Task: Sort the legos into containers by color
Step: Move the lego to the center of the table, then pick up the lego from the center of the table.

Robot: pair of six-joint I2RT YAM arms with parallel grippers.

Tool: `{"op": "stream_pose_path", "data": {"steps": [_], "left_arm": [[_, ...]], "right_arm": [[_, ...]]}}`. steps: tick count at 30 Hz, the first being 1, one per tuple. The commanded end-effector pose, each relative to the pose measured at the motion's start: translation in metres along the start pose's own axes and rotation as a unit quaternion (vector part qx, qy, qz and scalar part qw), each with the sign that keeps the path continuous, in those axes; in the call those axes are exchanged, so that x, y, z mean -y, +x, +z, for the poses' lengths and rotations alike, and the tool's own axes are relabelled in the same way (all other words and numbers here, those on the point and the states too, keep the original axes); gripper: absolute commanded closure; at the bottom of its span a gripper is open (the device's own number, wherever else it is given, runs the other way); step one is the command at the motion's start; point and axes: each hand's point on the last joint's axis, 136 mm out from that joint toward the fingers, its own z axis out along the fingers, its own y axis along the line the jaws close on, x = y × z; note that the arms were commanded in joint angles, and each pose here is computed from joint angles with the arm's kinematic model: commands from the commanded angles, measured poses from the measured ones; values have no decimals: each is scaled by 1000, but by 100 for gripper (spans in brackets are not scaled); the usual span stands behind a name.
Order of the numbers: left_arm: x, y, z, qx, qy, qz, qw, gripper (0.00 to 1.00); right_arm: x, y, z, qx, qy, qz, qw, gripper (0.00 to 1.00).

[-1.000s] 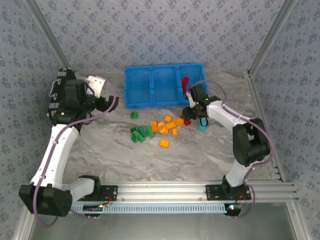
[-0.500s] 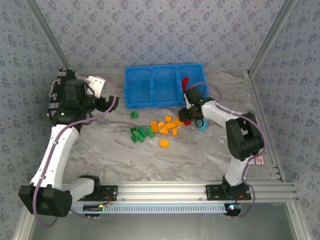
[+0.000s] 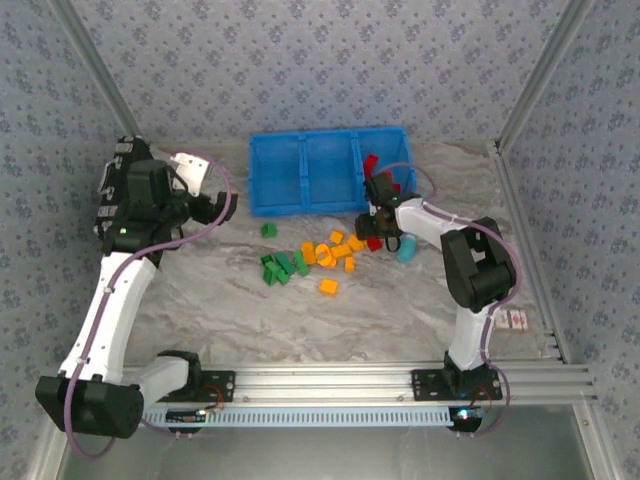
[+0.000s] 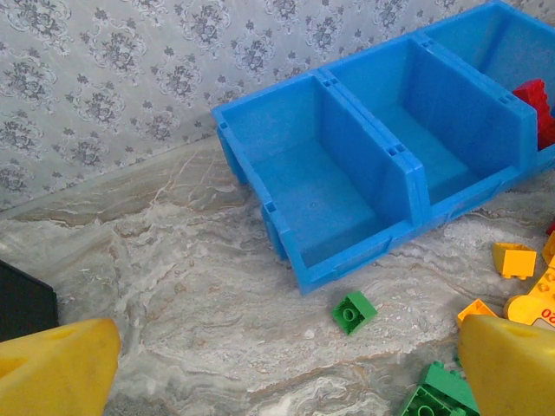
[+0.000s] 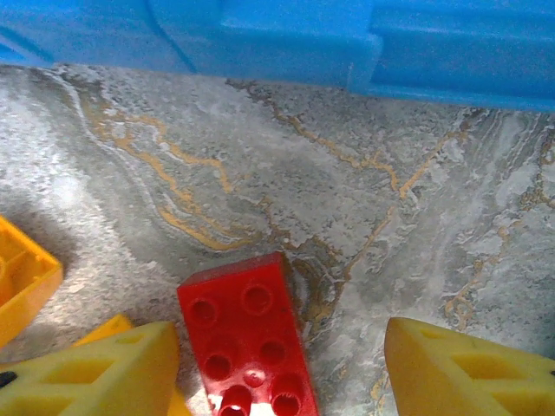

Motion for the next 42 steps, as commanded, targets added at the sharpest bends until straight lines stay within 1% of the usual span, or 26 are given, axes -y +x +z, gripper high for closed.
{"op": "stream_pose_path", "data": {"steps": [1,7,16,20,25,28,33,39,42], "left_arm": [[3,-7,-6,12,4,6,1000,0],[3,-7,-5,10,3,6,1000,0],[2,-6,-4,8,2,7,1000,0],[2,-5,-4,6,1,6,1000,0],[2,-5,-4,7,3,6,1000,0],[3,-6,-4,8,4,5,1000,0],[4,-8,-6,11,5,5,1000,0],[3,-8,-7,12,3,7,1000,0],[3,-8,-8,12,3,7,1000,0]], "right_arm": [[7,14,13,-31,26,-2,999,34],[10,25,22,-56,32,-9,998,32],[5,28,28,-70,27,-19,997,32],[8,40,21,-82,38,-24,996,34],[17,59,13,-96,54,-18,994,41],[23,68,8,-105,67,-16,992,42],[25,65,6,-101,69,-16,992,41],[17,47,9,-86,63,-24,994,37],[19,49,11,-99,67,-30,992,37]]}}
